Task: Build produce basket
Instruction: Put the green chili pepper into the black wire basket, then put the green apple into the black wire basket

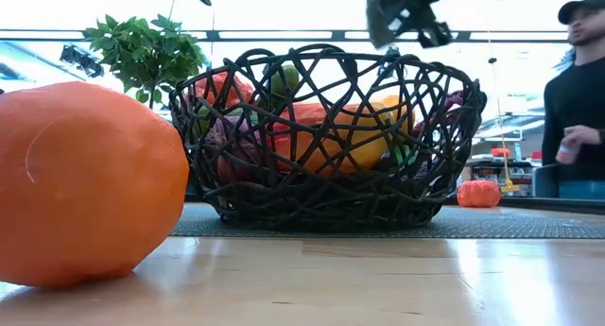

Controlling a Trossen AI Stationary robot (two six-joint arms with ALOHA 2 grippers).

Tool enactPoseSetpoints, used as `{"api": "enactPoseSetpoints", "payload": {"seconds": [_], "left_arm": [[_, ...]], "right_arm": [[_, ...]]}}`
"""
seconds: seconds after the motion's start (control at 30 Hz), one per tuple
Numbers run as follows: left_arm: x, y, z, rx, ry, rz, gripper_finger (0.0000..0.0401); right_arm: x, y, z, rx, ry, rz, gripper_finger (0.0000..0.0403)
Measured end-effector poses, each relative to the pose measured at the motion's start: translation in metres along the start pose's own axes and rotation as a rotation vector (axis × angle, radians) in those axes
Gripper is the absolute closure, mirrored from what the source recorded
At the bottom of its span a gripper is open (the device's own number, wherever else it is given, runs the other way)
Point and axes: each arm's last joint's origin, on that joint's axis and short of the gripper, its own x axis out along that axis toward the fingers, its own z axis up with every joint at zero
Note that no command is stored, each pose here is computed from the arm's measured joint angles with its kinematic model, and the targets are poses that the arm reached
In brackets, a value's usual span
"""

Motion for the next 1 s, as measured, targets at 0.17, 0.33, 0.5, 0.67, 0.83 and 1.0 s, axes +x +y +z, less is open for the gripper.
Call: {"api": "enactPoseSetpoints", "payload": {"seconds": [0.17,0.33,0.5,0.67,0.83,1.0], "left_arm": [[0.0,0.001,0.002,-0.008,-0.004,0.004,0.0005],[0.0,0.001,0.001,0.0,-0.005,-0.001,0.0005],[0.002,0.0,0.001,0.039,0.001,0.005,0.0005],[0.002,0.002,0.0,0.041,0.017,0.026,0.0005],[0.0,0.015,-0.009,0.053,0.098,0.166,0.0005],[-0.003,0.021,-0.017,0.048,0.149,0.262,0.0005]], "right_arm": [[0.017,0.032,-0.005,-0.196,-0.119,0.053,0.0324],[0.037,0.042,-0.013,-0.24,-0.098,0.018,0.0323],[0.052,0.047,-0.018,-0.244,-0.055,0.011,0.0318],[0.056,0.05,-0.022,-0.222,-0.079,-0.036,0.0271],[0.055,0.051,-0.023,-0.225,-0.094,-0.035,0.0198],[0.055,0.052,-0.025,-0.227,-0.061,-0.008,0.0137]]}}
